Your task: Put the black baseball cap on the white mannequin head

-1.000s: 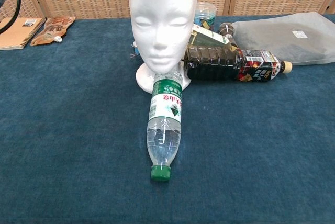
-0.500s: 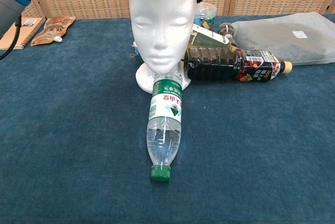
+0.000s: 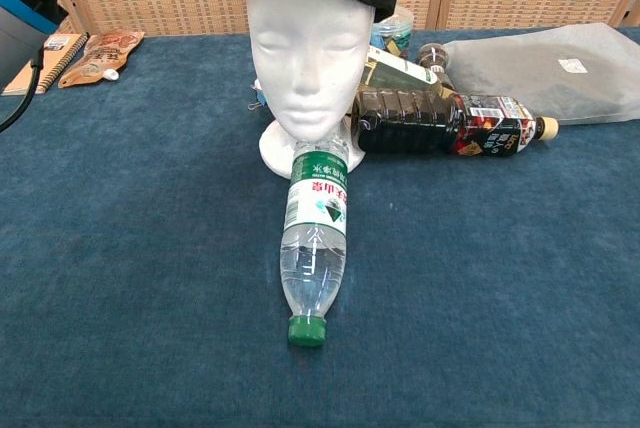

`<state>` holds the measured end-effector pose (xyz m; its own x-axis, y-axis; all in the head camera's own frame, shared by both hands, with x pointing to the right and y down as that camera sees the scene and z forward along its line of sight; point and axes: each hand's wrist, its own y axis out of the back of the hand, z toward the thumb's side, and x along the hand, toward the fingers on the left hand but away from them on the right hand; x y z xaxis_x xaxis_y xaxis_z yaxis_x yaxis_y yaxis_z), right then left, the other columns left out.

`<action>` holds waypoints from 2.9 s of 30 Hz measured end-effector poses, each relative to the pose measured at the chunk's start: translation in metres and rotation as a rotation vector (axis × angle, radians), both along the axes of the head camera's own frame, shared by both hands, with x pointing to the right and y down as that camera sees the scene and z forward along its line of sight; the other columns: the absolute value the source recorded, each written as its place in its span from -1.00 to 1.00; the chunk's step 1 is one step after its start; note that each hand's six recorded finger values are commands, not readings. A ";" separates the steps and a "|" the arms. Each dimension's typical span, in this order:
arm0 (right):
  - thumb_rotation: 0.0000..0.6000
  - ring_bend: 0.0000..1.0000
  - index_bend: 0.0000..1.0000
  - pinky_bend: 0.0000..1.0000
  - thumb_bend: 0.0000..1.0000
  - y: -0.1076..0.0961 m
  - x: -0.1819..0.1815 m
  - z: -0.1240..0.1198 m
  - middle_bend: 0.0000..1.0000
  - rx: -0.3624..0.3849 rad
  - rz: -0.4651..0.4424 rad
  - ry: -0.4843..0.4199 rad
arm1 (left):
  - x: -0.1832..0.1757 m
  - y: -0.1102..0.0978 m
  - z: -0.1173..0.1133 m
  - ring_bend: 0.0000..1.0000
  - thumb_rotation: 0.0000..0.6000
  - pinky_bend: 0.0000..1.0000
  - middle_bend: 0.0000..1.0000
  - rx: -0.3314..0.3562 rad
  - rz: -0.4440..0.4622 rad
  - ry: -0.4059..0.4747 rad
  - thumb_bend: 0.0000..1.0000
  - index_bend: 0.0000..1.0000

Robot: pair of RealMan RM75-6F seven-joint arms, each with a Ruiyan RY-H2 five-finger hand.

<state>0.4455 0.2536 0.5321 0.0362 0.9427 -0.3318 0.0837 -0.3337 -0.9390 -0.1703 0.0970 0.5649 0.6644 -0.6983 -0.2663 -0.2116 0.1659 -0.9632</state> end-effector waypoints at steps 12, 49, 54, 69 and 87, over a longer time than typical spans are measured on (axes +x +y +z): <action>1.00 -0.08 -0.29 -0.12 -0.69 0.000 0.000 0.001 -0.16 -0.002 0.001 -0.016 | -0.008 0.005 0.011 -0.39 1.00 0.15 -0.21 -0.087 -0.054 -0.063 -0.44 0.05; 1.00 -0.08 -0.29 -0.11 -0.68 -0.007 0.000 0.006 -0.16 -0.016 0.000 0.000 | -0.153 0.048 0.005 -0.71 1.00 -0.17 -0.52 -0.460 -0.418 -0.230 -0.53 -0.43; 1.00 -0.10 -0.29 -0.14 -0.68 -0.010 0.002 0.007 -0.16 -0.017 0.016 0.032 | -0.196 0.062 0.004 -0.71 1.00 -0.17 -0.52 -0.552 -0.535 -0.221 -0.53 -0.32; 1.00 -0.12 -0.29 -0.16 -0.68 -0.017 0.009 0.003 -0.16 0.002 0.052 0.075 | -0.265 0.087 -0.003 -0.68 1.00 -0.19 -0.52 -0.650 -0.638 -0.124 -0.53 -0.20; 1.00 -0.12 -0.29 -0.16 -0.68 -0.010 0.005 0.001 -0.16 0.009 0.042 0.054 | -0.259 0.097 -0.005 -0.67 1.00 -0.19 -0.52 -0.656 -0.605 -0.126 -0.53 -0.17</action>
